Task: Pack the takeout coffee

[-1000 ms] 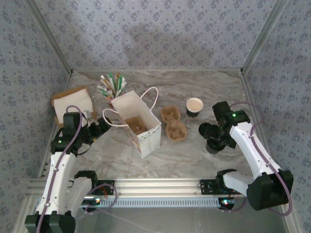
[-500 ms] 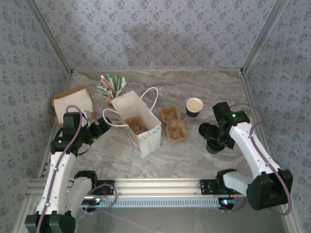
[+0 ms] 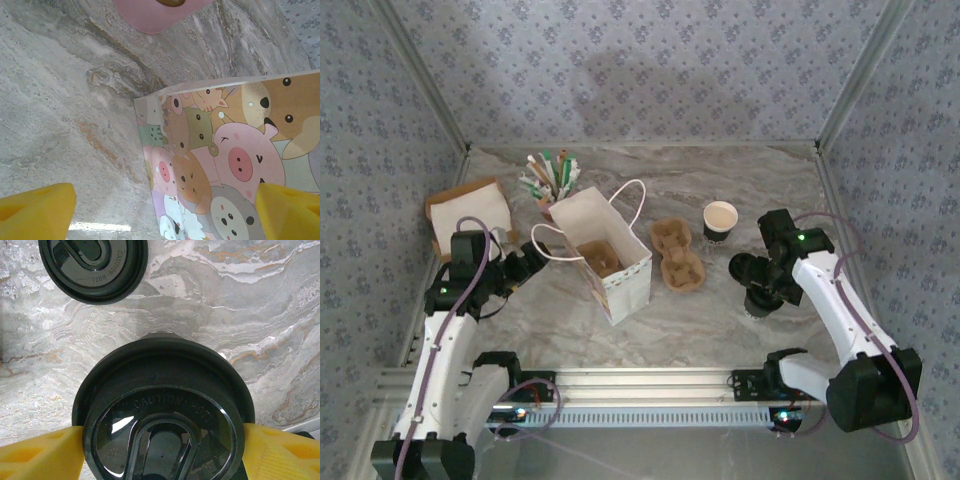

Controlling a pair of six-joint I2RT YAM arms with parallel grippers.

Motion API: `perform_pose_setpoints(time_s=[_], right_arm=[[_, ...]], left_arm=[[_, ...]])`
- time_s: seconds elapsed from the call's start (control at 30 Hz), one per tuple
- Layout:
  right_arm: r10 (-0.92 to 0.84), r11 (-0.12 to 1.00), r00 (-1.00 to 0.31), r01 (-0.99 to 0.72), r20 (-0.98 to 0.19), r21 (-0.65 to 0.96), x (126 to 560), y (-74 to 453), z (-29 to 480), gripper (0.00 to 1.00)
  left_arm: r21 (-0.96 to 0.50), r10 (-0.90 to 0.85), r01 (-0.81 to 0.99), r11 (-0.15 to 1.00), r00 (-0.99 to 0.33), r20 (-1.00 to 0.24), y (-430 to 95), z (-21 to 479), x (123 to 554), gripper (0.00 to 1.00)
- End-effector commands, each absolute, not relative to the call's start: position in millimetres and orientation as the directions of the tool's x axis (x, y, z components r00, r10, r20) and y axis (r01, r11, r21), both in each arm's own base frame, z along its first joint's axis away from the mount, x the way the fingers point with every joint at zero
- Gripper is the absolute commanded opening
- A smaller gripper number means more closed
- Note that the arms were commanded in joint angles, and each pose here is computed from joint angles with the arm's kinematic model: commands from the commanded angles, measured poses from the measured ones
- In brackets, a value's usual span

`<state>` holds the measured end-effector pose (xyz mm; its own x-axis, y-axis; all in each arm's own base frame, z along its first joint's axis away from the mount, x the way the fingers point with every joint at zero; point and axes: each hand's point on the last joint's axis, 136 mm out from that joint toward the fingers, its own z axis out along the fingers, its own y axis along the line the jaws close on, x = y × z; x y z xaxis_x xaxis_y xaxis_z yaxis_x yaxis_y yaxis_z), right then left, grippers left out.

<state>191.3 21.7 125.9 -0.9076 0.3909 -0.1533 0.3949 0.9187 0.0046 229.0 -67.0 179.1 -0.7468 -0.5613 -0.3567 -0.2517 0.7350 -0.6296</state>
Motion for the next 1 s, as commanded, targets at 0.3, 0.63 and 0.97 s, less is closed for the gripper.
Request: perform_pose_setpoints(time_s=[0.3,0.63,0.97], right_arm=[[0.413,0.909,-0.900,0.417,-0.139,-0.005,187.8,18.9,121.1,0.75],[0.400,0.914,-0.894,0.404,-0.200,0.024,190.5,18.6,144.4,0.72],[0.335,0.942,-0.911,0.333,-0.240,0.049,184.0,25.5,172.8,0.71]], left_arm=[[-0.621,-0.553,-0.236,0.748,-0.738,-0.385,-64.0,185.3,235.0,0.92],[-0.534,-0.563,-0.301,0.790,-0.701,-0.438,-41.6,180.1,245.1,0.92],[-0.563,-0.601,-0.303,0.769,-0.642,-0.475,-27.0,213.3,277.7,0.91]])
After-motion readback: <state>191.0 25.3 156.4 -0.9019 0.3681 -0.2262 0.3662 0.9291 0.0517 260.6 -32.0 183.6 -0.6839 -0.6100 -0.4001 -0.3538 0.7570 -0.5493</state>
